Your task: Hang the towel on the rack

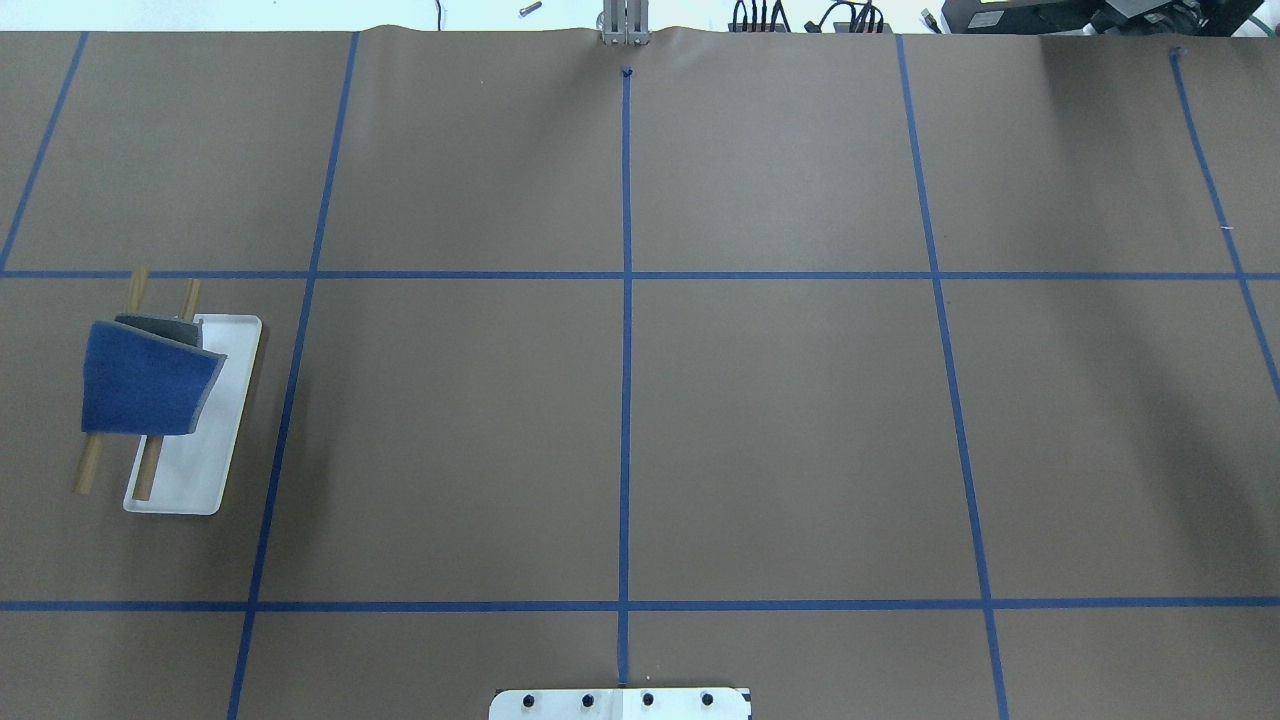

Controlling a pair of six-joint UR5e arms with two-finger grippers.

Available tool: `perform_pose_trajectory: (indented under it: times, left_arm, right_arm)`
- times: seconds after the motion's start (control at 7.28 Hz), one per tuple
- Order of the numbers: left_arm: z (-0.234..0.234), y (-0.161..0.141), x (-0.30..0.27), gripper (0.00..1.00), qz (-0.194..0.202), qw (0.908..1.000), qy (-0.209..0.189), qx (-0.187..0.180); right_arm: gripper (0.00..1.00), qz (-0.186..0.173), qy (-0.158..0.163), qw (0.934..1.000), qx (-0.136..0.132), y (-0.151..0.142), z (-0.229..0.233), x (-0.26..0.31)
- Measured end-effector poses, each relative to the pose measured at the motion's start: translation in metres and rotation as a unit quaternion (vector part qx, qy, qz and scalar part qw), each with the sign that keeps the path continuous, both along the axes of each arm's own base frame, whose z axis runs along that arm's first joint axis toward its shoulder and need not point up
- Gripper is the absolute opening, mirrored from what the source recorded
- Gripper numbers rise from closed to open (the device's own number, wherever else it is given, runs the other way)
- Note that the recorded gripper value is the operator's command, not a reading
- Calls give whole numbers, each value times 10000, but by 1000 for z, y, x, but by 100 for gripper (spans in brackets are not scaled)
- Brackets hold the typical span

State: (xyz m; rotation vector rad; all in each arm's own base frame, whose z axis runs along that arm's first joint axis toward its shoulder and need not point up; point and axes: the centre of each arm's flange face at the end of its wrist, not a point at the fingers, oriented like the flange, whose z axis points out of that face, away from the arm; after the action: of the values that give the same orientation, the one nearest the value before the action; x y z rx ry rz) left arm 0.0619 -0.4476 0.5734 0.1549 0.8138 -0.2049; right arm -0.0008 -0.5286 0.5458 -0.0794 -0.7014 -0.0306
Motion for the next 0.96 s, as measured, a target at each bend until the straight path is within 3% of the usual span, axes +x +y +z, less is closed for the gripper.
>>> perform_pose_trajectory:
  times: [0.41,0.69,0.96]
  left_arm:
    - [-19,-45,-56,98,690,9923,-852,567]
    - [-38,-65,-81,98,1036,9858,-1061,782]
    - [-32,-67,-87,98,1222,9825,-1119,848]
  right_arm:
    - [100,31,1,9998,-207,26,36,20]
    - [100,99,-43,9997,-238,42,65,39]
    - [100,262,-273,9988,-310,48,95,55]
